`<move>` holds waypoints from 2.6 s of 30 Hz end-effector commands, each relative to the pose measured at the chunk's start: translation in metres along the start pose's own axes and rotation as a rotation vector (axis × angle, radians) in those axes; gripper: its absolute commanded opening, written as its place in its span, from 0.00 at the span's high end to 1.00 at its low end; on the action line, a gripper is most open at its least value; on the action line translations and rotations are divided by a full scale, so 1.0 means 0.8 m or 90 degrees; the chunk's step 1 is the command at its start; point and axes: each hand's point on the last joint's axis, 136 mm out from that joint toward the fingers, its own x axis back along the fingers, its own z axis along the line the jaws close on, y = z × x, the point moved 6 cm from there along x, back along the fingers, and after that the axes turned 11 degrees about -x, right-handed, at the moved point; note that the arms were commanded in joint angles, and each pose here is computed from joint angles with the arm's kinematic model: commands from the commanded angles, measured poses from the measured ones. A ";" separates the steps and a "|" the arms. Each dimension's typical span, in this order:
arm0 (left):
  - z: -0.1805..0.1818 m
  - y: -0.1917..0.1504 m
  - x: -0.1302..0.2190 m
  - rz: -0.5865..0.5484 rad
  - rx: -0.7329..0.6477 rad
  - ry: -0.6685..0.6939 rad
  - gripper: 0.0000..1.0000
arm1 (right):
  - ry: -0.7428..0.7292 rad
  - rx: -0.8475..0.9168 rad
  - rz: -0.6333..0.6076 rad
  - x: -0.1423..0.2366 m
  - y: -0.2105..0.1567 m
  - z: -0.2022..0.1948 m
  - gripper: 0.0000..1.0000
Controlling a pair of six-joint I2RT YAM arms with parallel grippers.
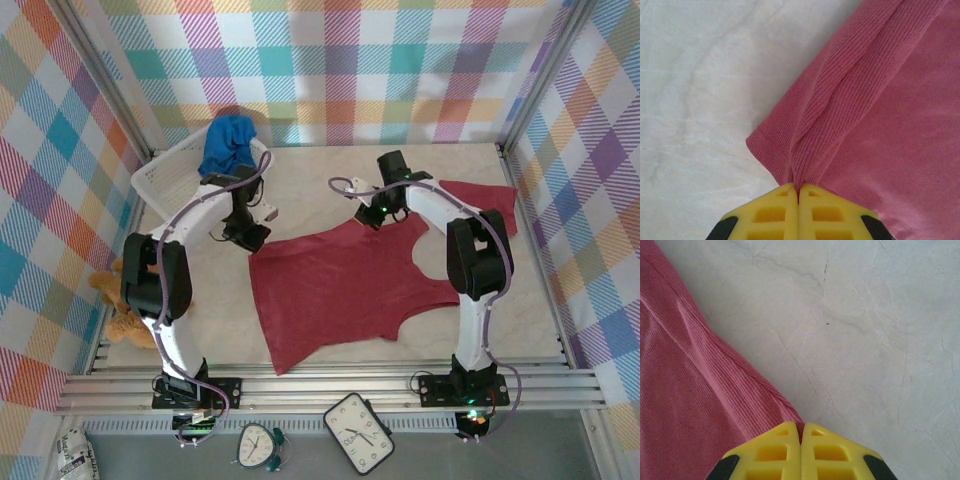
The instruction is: Fold and stack the tank tops
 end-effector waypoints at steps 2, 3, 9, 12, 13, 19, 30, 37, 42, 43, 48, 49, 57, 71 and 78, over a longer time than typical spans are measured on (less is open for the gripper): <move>-0.013 -0.010 0.011 -0.013 0.005 0.020 1.00 | -0.017 0.013 -0.054 0.021 0.005 0.010 1.00; -0.016 -0.012 0.009 -0.012 0.003 0.018 1.00 | -0.019 0.013 -0.060 0.022 0.001 0.013 1.00; -0.029 -0.024 -0.011 0.017 0.002 0.012 1.00 | -0.013 -0.007 -0.063 0.024 -0.021 0.029 0.95; -0.036 -0.028 -0.021 0.030 -0.002 0.012 1.00 | 0.000 -0.021 -0.077 0.024 -0.036 0.042 0.95; -0.038 -0.030 -0.023 0.036 -0.003 0.014 1.00 | 0.006 -0.025 -0.072 0.022 -0.041 0.046 0.94; -0.045 -0.041 -0.042 0.069 -0.005 0.022 1.00 | -0.003 -0.051 -0.010 0.014 -0.083 0.063 0.92; -0.046 -0.067 -0.066 0.129 0.004 0.059 0.98 | 0.015 -0.068 0.098 -0.004 -0.129 0.081 0.88; -0.041 -0.068 -0.058 0.121 0.007 0.115 0.98 | -0.006 -0.096 0.123 0.007 -0.129 0.089 0.85; -0.050 -0.070 -0.048 0.092 0.008 0.101 0.98 | -0.006 -0.119 0.135 0.006 -0.138 0.094 0.85; -0.053 -0.073 -0.051 0.095 0.008 0.092 0.98 | -0.004 -0.122 0.153 0.003 -0.142 0.094 0.84; -0.078 -0.081 -0.073 0.138 -0.004 0.050 0.96 | -0.016 -0.132 0.188 -0.007 -0.153 0.091 0.79; -0.079 -0.081 -0.075 0.144 -0.012 0.064 0.96 | -0.018 -0.133 0.195 -0.007 -0.155 0.091 0.77; -0.074 -0.090 -0.077 0.224 -0.003 0.087 0.79 | -0.035 -0.129 0.135 0.023 -0.125 0.091 0.53; -0.095 -0.003 -0.016 -0.019 0.042 -0.028 0.47 | -0.220 -0.603 -0.094 0.113 -0.098 -0.015 0.37; -0.082 0.016 -0.072 0.032 0.064 -0.017 0.46 | -0.321 -0.729 -0.079 0.093 -0.113 -0.062 0.47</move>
